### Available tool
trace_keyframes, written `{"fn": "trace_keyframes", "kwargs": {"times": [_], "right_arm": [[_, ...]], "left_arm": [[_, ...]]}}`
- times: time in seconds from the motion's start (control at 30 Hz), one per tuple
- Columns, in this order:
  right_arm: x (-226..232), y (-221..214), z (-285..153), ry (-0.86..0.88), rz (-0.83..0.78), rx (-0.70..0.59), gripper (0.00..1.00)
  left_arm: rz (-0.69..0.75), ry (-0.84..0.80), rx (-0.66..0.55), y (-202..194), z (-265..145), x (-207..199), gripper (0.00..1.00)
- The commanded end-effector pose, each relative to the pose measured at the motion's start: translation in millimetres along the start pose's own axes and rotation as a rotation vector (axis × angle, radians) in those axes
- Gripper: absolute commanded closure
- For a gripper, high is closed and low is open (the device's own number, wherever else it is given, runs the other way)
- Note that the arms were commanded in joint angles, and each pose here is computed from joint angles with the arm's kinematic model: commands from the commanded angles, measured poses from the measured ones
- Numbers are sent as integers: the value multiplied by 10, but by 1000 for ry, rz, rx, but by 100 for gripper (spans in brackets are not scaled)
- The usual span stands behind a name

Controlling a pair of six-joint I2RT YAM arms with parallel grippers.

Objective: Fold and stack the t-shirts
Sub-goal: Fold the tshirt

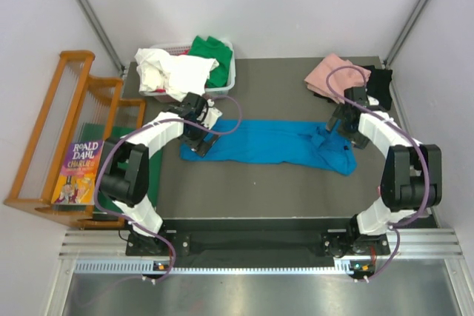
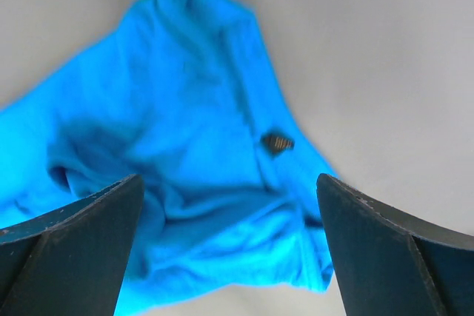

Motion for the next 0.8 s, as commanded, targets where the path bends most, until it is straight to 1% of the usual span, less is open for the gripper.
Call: {"fn": "trace_keyframes", "kwargs": {"times": [0.0, 0.07, 0.13, 0.17, 0.23, 0.27, 0.37, 0.43, 0.47, 0.57, 0.77], "right_arm": [[7, 315, 52, -45, 20, -65, 0], [45, 338, 36, -25, 15, -49, 0], [110, 367, -63, 31, 10, -45, 0], [141, 378, -192, 67, 5, -68, 0], [257, 287, -377, 143, -37, -59, 0], [289, 269, -535, 187, -47, -79, 0], [458, 65, -829, 329, -111, -57, 0], [523, -135, -862, 389, -132, 2, 0], [573, -179, -884, 458, -133, 8, 0], [615, -403, -703, 479, -151, 102, 0], [802, -526, -391, 511, -182, 210, 0]], "left_arm": [[30, 29, -61, 47, -122, 25, 1], [36, 39, -59, 33, -129, 30, 1], [37, 43, -57, 23, -130, 31, 1], [37, 40, -58, 21, -127, 28, 1], [36, 38, -54, 9, -119, 22, 1], [34, 36, -57, 8, -119, 19, 1], [32, 45, -61, 30, -103, 31, 1], [26, 44, -62, 56, -87, 37, 1], [23, 47, -69, 74, -89, 43, 1], [18, 42, -67, 113, -60, 47, 1], [15, 50, -50, 126, 18, 59, 1]]}}
Point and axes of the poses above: each gripper's point midway between its finger pads, its own z axis out along the fingers, its own x axis along the line the jaws close on, y = z × x, the point moved 10 cm from there along -z, back along the fingers, and after that the axes turned 1 degree about z, right-handed, at the moved point
